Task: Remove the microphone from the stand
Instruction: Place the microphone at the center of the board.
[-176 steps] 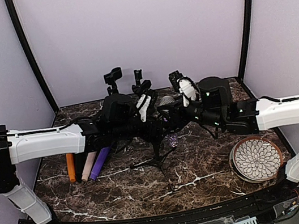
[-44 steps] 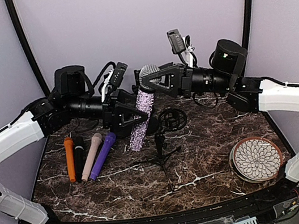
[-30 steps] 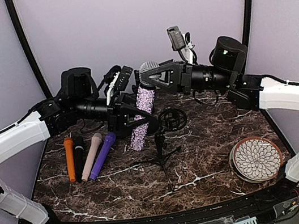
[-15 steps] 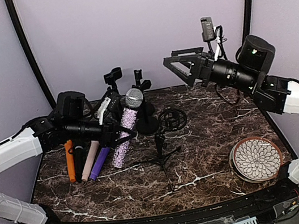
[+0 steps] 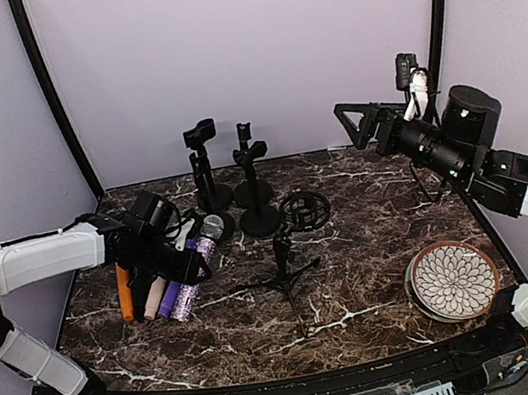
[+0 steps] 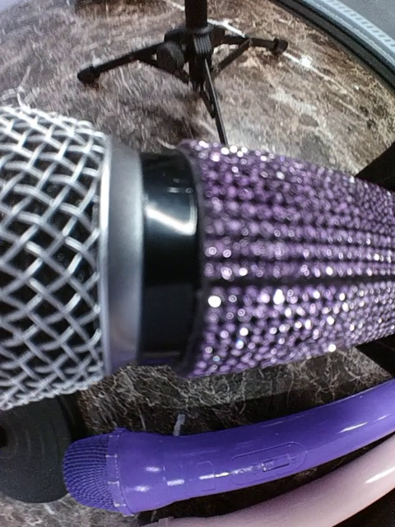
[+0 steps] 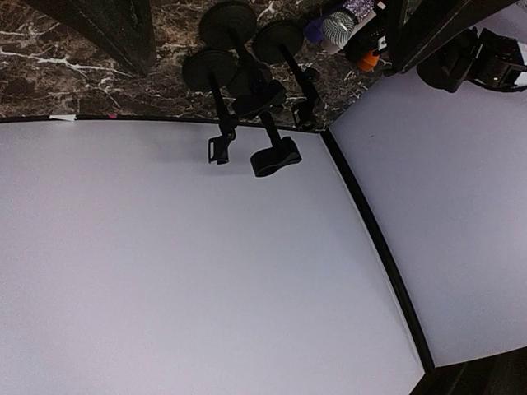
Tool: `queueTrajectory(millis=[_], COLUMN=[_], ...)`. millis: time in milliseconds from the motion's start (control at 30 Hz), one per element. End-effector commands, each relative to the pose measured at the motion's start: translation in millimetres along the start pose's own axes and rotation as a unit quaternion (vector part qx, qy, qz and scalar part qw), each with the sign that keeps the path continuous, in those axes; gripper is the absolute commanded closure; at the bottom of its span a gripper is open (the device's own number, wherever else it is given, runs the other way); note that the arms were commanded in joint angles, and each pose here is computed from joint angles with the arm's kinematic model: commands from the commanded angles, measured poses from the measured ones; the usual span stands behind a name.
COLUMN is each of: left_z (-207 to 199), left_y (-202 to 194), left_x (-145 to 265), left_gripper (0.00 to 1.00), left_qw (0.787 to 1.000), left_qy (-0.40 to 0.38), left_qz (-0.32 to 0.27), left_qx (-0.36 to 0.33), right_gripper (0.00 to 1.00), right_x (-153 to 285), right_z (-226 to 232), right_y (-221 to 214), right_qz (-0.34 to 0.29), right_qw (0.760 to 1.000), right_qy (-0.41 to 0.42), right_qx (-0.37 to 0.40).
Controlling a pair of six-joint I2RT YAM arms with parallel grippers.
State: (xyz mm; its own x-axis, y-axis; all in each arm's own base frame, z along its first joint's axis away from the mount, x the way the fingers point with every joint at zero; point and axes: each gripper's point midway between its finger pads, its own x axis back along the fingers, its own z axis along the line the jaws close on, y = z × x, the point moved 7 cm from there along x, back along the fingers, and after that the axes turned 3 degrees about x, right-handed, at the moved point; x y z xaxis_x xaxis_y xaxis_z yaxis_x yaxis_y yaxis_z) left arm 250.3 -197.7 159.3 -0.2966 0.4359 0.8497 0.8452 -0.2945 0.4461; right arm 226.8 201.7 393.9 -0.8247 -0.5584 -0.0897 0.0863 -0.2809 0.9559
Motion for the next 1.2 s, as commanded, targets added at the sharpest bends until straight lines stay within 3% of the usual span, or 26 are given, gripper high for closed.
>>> queueTrajectory(millis=[0, 367, 533, 867, 1167], left_z=[7.1, 22.5, 27.3, 35.4, 35.7], left_y=[18.1, 16.2, 11.0, 3.7, -1.6], left_x=[-5.6, -43.6, -46.0, -51.0, -57.9], left_gripper=[0.89, 0.86, 0.76, 0.67, 0.50], left_qw=[0.999, 0.990, 0.988, 0.982, 0.979], left_qy=[0.045, 0.098, 0.114, 0.141, 0.150], left_qz=[0.015, 0.097, 0.105, 0.122, 0.131], left_qx=[-0.007, -0.002, -0.005, -0.031, -0.048], right_gripper=[0.02, 0.01, 0.01, 0.02, 0.01], right_x=[18.1, 31.3, 27.8, 19.7, 19.3], right_z=[-16.1, -24.1, -23.6, -22.0, -22.1], right_y=[10.6, 12.8, 10.7, 5.9, 5.2], right_qz=[-0.044, -0.055, -0.052, -0.042, -0.040], right_qw=[0.997, 0.995, 0.995, 0.996, 0.996], right_qy=[-0.059, -0.085, -0.084, -0.079, -0.080], right_qx=[-0.009, -0.008, -0.010, -0.011, -0.012])
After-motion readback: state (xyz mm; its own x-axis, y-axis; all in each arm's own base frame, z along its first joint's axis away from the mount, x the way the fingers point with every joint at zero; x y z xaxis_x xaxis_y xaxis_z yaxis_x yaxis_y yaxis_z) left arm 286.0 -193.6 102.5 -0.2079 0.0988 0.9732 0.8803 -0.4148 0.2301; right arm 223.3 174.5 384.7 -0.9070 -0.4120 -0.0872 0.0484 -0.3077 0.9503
